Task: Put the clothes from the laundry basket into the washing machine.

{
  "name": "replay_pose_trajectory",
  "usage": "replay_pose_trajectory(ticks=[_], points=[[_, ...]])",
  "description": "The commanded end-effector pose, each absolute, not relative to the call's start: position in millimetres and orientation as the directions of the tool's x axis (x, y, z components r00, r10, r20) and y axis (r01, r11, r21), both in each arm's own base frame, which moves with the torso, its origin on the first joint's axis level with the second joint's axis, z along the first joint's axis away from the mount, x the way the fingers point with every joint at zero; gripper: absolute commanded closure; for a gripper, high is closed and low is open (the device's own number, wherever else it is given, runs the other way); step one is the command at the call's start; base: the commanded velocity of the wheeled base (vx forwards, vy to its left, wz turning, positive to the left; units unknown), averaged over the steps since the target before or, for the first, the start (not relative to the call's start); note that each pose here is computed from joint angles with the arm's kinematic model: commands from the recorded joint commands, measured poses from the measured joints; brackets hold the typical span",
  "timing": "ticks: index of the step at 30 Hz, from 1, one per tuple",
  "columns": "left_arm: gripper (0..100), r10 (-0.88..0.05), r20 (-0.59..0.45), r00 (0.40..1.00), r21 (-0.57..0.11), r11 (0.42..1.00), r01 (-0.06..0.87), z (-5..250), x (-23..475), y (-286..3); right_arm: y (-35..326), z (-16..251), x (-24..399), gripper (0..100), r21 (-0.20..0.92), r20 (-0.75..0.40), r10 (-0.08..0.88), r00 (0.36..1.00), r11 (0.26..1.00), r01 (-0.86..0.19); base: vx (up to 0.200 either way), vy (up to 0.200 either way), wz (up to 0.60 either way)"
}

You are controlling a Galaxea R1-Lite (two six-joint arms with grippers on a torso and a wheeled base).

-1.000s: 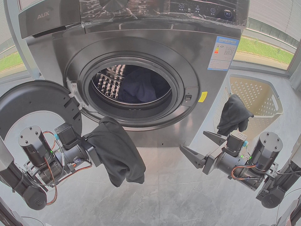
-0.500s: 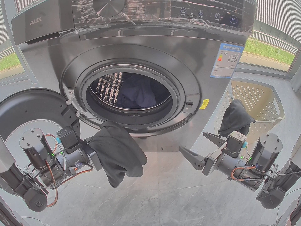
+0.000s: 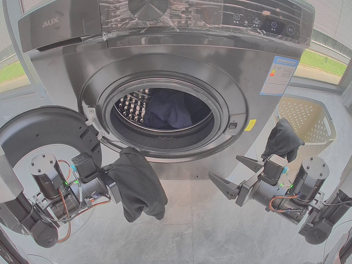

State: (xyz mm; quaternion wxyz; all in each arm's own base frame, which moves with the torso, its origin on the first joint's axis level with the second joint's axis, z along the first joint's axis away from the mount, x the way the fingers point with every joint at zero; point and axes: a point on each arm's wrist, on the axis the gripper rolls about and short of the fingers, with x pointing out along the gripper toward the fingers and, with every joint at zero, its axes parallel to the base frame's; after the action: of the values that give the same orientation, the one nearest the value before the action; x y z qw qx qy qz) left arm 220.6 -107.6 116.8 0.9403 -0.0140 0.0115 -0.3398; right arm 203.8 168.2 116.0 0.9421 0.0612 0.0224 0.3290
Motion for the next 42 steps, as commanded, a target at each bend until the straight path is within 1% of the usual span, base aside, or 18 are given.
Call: replay_pose_trajectory(ticks=[1, 11, 15, 20, 22, 23, 24, 25, 28, 29, 35, 40, 42], points=[[100, -0.647, -0.025, 0.762, -0.037, 0.762, 0.646, 113, 221, -111, 169, 113, 205, 0, 0.13, -0.011, 0.624, 0.782, 0.776, -0.617, 0.2, 0.0, 0.0], [100, -0.66, -0.025, 0.751, -0.037, 0.751, 0.659, 113, 219, -114, 171, 113, 203, 0, 0.13, -0.014, 0.631, 0.776, 0.77, -0.624, 0.2, 0.0, 0.0], [100, -0.675, -0.018, 0.738, -0.035, 0.738, 0.674, 115, 217, -119, 173, 113, 200, 0, 0.13, -0.014, 0.64, 0.768, 0.763, -0.634, 0.0, 0.0, 0.0], [100, -0.743, 0.007, 0.669, -0.043, 0.668, 0.743, 119, 209, -144, 179, 109, 189, 0, 0.129, -0.037, 0.676, 0.736, 0.734, -0.667, 0.0, 0.0, 0.0], [100, -0.753, 0.009, 0.658, -0.045, 0.657, 0.753, 118, 209, -150, 181, 109, 186, 0, 0.131, -0.037, 0.686, 0.727, 0.724, -0.677, 0.0, 0.0, 0.0], [100, -0.748, 0.013, 0.663, -0.051, 0.662, 0.748, 115, 218, -165, 185, 109, 182, 0, 0.131, -0.04, 0.7, 0.713, 0.711, -0.691, 0.0, 0.0, 0.0], [100, -0.734, 0.023, 0.679, -0.06, 0.677, 0.733, 114, 223, -172, 185, 108, 180, 0, 0.134, -0.044, 0.703, 0.71, 0.708, -0.693, 0.0, 0.0, 0.0], [100, -0.722, 0.033, 0.691, -0.068, 0.688, 0.722, 115, 229, -177, 185, 107, 178, 0, 0.132, -0.052, 0.706, 0.706, 0.706, -0.696, 0.0, 0.0, 0.0], [100, -0.711, 0.044, 0.702, -0.072, 0.699, 0.712, 114, 236, -182, 184, 105, 176, 0, 0.132, -0.06, 0.709, 0.703, 0.703, -0.699, 0.0, 0.0, 0.0], [100, -0.702, 0.058, 0.71, -0.073, 0.706, 0.704, 109, 253, -193, 184, 106, 175, 0, 0.132, -0.06, 0.712, 0.699, 0.7, -0.702, 0.0, 0.0, 0.0], [100, -0.689, 0.038, 0.724, -0.084, 0.719, 0.689, 84, 284, -208, 187, 106, 172, 0, 0.132, -0.06, 0.722, 0.689, 0.69, -0.711, 0.0, 0.0, 0.0], [100, -0.66, 0.126, 0.74, -0.093, 0.735, 0.671, 85, 322, -224, 187, 105, 172, 0, 0.132, -0.061, 0.722, 0.689, 0.69, -0.711, 0.0, 0.0, 0.0], [100, -0.645, 0.131, 0.753, -0.093, 0.748, 0.657, 80, 339, -226, 187, 105, 172, 0, 0.132, -0.061, 0.722, 0.689, 0.69, -0.711, 0.0, 0.0, 0.0]])
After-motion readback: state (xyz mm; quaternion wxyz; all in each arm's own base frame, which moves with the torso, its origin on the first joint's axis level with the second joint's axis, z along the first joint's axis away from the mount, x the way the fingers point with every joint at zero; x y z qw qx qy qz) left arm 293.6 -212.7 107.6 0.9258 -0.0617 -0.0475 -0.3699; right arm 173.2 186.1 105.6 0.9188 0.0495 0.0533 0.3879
